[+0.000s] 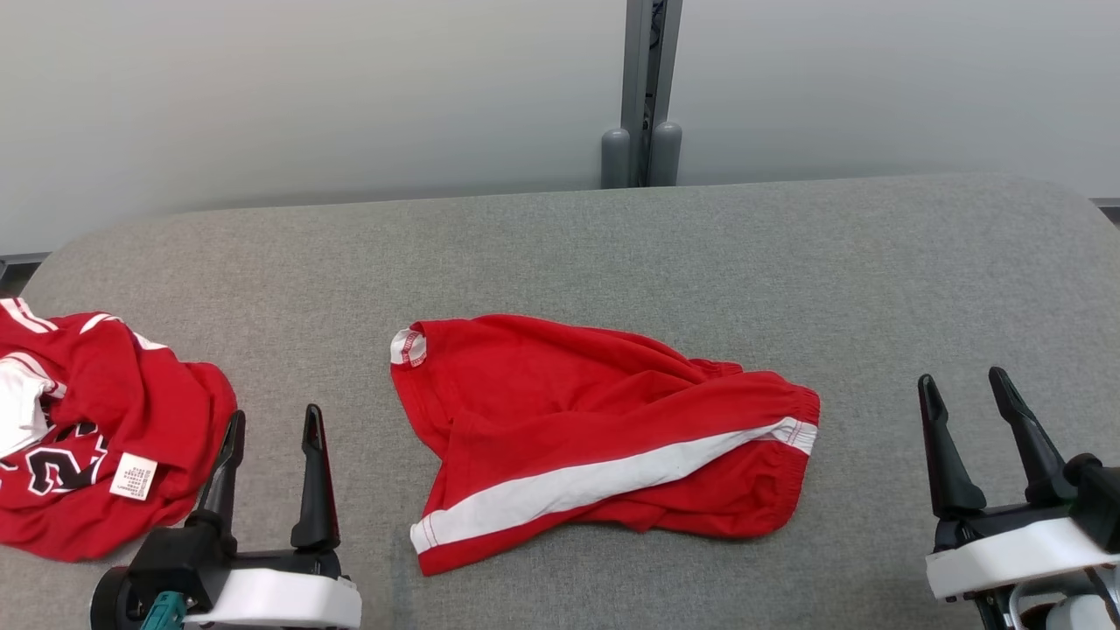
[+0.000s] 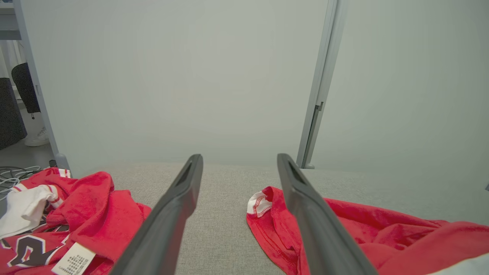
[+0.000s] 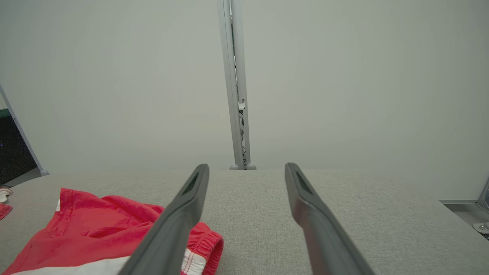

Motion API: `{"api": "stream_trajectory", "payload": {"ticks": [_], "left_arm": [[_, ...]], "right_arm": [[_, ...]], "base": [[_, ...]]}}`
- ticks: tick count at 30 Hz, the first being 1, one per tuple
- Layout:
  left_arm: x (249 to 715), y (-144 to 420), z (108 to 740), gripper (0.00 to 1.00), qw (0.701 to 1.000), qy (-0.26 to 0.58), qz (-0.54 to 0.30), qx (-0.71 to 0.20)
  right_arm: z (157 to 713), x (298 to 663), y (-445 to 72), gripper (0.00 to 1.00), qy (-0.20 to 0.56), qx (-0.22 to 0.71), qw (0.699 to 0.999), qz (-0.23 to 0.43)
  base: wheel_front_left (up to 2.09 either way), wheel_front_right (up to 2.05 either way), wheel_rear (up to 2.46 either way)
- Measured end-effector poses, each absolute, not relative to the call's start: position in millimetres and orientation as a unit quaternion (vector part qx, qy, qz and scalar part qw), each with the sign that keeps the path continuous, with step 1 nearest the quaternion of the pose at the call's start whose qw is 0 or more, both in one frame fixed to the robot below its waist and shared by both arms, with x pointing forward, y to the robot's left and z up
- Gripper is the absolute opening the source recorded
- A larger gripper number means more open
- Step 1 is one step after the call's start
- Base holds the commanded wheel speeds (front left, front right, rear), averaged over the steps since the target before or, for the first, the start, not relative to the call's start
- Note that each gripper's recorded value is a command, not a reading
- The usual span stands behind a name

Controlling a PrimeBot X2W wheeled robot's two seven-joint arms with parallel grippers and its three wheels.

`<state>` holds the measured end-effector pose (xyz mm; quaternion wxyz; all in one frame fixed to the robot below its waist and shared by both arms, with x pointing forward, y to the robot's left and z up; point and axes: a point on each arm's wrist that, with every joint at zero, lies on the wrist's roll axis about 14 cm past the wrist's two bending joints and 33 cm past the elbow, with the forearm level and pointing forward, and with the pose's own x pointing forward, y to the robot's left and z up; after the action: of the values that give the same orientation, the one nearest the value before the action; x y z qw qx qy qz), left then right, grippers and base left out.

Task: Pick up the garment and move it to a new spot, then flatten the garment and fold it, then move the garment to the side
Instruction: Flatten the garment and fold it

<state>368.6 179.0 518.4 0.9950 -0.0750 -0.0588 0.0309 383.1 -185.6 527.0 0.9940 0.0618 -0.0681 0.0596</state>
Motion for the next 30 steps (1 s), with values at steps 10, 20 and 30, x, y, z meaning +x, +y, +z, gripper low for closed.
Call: {"api": "stream_trajectory", "payload": {"ticks": [10,20,30], "left_arm": [[362,175,467,1.0,0.993,0.038,0.029,-0.108],[359,156,433,1.0,0.972,0.164,-0.009,-0.169],[338,127,396,1.0,0.934,0.299,-0.075,-0.181]], "right_arm": [[480,377,-166,1.0,0.026,0.094,0.991,0.089],[439,386,-146,1.0,0.171,0.178,0.961,0.123],[428,393,-126,1.0,0.228,0.187,0.94,0.17]], "base": [[0.0,0.0,0.0],[0.0,0.0,0.0],[0.0,0.0,0.0]]}}
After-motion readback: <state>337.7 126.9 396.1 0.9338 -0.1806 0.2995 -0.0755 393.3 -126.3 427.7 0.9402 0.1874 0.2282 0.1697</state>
